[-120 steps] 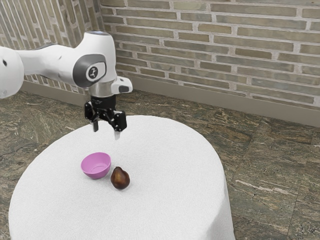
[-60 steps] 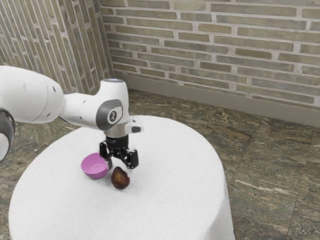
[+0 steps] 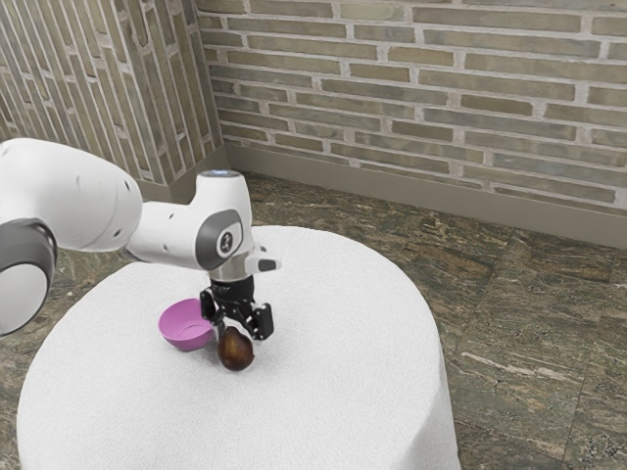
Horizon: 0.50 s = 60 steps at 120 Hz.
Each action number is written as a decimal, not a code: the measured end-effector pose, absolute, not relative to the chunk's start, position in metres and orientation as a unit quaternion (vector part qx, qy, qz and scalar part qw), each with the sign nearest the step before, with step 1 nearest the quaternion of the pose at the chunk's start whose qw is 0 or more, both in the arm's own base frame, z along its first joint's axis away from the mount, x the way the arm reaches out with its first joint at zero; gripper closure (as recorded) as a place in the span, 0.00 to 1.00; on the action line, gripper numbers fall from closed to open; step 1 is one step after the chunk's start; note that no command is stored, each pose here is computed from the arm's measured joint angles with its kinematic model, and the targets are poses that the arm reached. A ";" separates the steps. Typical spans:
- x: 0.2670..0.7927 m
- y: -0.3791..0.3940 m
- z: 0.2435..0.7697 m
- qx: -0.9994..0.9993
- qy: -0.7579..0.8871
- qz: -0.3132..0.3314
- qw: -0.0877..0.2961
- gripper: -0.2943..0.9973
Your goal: Place the pear in the bowl.
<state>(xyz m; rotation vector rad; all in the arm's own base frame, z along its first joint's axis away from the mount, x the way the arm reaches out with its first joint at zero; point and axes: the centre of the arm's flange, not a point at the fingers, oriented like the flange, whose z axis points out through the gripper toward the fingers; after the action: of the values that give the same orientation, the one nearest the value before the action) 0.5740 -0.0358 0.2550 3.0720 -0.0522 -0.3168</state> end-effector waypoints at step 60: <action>0.567 -0.037 0.247 0.993 -0.037 -0.110 0.031 0.26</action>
<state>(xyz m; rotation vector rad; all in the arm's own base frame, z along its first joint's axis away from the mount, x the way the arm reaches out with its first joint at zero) 0.5673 -0.0370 0.2465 3.0592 -0.1143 -0.3389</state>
